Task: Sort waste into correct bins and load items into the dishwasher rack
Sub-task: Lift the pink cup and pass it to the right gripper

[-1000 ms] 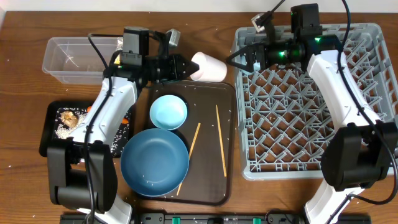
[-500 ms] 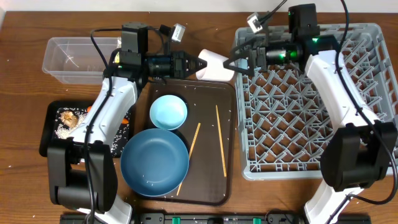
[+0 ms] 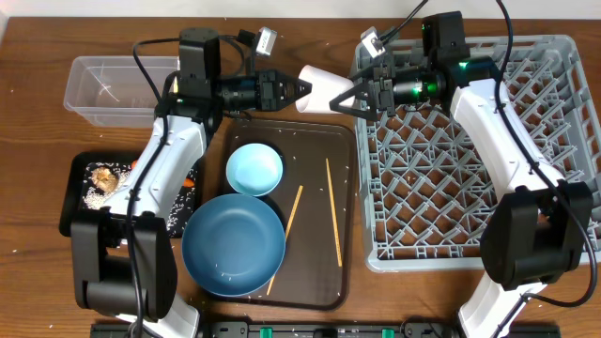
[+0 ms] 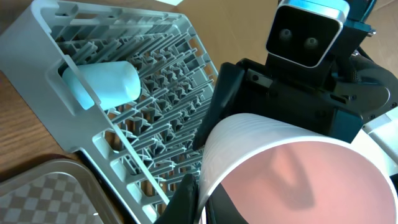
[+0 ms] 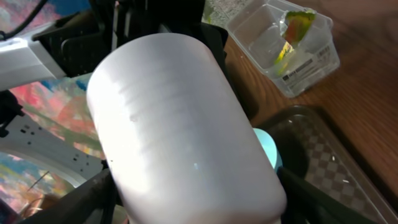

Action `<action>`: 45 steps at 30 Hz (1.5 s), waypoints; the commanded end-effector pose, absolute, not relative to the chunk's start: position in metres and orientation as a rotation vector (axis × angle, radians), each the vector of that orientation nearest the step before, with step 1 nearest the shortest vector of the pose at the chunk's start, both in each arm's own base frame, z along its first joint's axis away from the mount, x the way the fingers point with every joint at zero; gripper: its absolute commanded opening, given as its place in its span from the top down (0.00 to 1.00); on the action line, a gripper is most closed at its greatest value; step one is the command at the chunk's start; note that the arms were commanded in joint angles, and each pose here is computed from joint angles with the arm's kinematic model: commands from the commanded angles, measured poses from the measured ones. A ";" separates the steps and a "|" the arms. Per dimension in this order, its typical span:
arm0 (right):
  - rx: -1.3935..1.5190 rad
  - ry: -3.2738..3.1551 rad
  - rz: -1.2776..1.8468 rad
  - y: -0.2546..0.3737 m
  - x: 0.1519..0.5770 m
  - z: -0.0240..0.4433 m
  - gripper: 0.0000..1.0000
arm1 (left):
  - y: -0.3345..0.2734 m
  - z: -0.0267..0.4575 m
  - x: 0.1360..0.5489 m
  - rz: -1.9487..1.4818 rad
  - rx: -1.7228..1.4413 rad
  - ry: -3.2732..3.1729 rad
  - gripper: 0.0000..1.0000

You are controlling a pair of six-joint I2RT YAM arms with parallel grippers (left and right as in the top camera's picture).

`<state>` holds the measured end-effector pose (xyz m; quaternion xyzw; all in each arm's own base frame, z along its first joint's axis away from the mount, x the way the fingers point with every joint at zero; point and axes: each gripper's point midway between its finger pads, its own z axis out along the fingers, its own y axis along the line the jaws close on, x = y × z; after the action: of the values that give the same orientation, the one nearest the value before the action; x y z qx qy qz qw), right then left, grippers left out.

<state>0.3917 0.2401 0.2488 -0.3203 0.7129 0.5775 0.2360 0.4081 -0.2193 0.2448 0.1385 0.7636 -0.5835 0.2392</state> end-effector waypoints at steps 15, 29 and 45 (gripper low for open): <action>-0.976 1.769 1.679 0.245 0.382 0.262 0.55 | -0.220 0.254 0.406 -1.626 0.402 2.070 0.93; -1.128 1.549 1.752 0.268 0.364 0.284 0.47 | -0.229 0.252 0.401 -1.641 0.419 2.081 0.94; -1.196 1.491 1.744 0.284 0.355 0.287 0.41 | -0.230 0.250 0.399 -1.645 0.418 2.087 0.94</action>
<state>0.3908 0.2507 0.2711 -0.3995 0.6199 0.6051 0.3000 0.4043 -0.2155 0.2497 0.1410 0.7549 -0.5981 0.2290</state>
